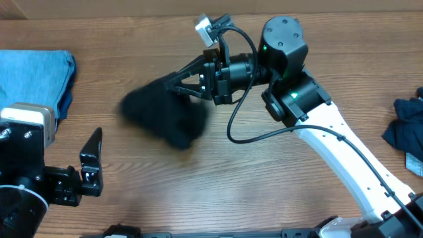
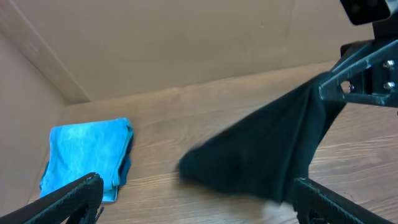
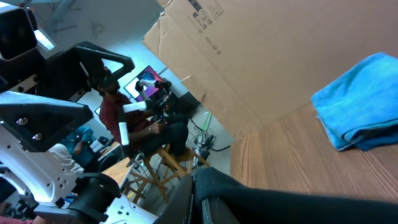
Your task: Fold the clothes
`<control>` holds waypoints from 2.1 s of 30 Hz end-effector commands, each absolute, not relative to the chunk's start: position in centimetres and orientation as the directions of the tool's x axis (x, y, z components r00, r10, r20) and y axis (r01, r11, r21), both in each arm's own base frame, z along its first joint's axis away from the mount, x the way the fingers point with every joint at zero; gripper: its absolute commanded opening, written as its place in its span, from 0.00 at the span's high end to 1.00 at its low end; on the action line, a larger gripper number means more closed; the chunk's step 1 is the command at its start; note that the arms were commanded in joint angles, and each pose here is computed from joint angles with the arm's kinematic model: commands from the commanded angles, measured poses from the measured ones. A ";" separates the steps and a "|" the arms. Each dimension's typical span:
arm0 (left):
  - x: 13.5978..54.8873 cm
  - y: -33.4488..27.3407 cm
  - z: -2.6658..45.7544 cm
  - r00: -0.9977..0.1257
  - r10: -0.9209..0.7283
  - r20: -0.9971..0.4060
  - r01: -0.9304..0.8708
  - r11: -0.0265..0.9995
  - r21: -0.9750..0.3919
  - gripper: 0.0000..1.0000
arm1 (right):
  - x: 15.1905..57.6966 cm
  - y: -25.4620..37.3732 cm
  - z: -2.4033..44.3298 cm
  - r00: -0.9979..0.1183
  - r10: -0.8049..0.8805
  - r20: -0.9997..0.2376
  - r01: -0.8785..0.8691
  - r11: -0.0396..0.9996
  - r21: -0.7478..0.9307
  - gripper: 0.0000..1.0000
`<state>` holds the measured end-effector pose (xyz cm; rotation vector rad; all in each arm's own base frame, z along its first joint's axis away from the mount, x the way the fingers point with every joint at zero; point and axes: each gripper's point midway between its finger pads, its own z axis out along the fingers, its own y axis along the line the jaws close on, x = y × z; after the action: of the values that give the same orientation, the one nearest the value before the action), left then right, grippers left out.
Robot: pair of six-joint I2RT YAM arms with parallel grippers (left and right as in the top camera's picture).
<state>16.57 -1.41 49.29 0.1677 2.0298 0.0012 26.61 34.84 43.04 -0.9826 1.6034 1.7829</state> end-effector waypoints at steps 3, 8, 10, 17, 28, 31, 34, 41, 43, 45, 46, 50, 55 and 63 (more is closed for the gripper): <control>16.7 -1.2 49.4 -0.433 0.137 -0.891 0.113 0.989 0.097 0.00 | 30.2 31.8 43.1 -0.592 -0.001 -0.806 -0.806 -0.005 0.592 0.96; 16.7 -1.2 49.5 -0.433 0.137 -0.891 0.113 0.989 0.097 0.00 | 34.2 29.6 38.5 -0.659 0.003 -0.752 -0.736 0.204 0.646 0.96; 16.7 -1.2 49.5 -0.432 0.137 -0.891 0.114 0.989 0.097 0.00 | 35.8 28.8 35.6 -0.675 -0.006 -0.738 -0.697 0.334 0.635 0.96; 16.7 -1.2 49.4 -0.434 0.137 -0.891 0.113 0.989 0.097 0.00 | 41.2 22.9 24.8 -0.769 -0.008 -0.639 -0.385 0.804 0.453 0.81; 16.6 -1.2 49.4 -0.434 0.137 -0.890 0.113 0.989 0.097 0.00 | 44.7 10.9 22.3 -0.773 0.183 -0.608 -0.016 0.951 0.307 0.81; 16.6 -1.2 49.4 -0.434 0.137 -0.890 0.113 0.989 0.097 0.00 | 44.5 5.9 21.3 -0.770 0.265 -0.580 0.142 0.958 0.249 0.82; 16.6 -1.3 49.4 -0.433 0.136 -0.891 0.118 0.989 0.094 0.00 | 43.9 3.9 20.7 -0.785 0.322 -0.529 0.190 0.938 0.289 0.82; 16.8 -2.8 49.8 -0.412 0.134 -0.901 0.195 0.979 0.057 0.00 | 41.0 9.1 20.3 -0.890 0.213 -0.404 0.009 0.893 0.451 0.55; 17.1 -3.0 49.7 -0.417 0.134 -0.899 0.205 0.977 0.051 0.00 | 40.3 10.6 19.9 -0.907 0.180 -0.381 -0.015 0.891 0.455 0.49; 17.7 -3.1 48.9 -0.456 0.119 -0.882 0.196 0.980 0.031 0.00 | 39.5 12.2 19.4 -0.919 0.142 -0.367 -0.043 0.890 0.453 0.47; 18.4 -3.1 47.9 -0.506 0.105 -0.856 0.182 0.983 0.013 0.00 | 38.7 13.7 18.8 -0.930 0.104 -0.353 -0.072 0.889 0.452 0.46; 21.0 -4.0 44.6 -0.628 0.119 -0.769 0.209 0.978 -0.019 0.00 | 36.9 17.3 17.3 -0.946 0.010 -0.323 -0.143 0.883 0.448 0.45; 24.3 -6.0 42.0 -0.716 0.128 -0.687 0.266 0.959 -0.099 0.00 | 35.1 21.0 14.5 -0.956 -0.091 -0.280 -0.212 0.872 0.442 0.45; 29.9 -7.7 35.2 -0.874 0.124 -0.469 0.240 0.951 -0.195 0.00 | 35.0 22.6 9.3 -0.970 -0.143 -0.197 -0.215 0.885 0.413 0.44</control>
<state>28.58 -6.45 37.63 0.2827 2.5435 -0.2352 34.71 22.70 10.65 -0.2672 2.8771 0.6888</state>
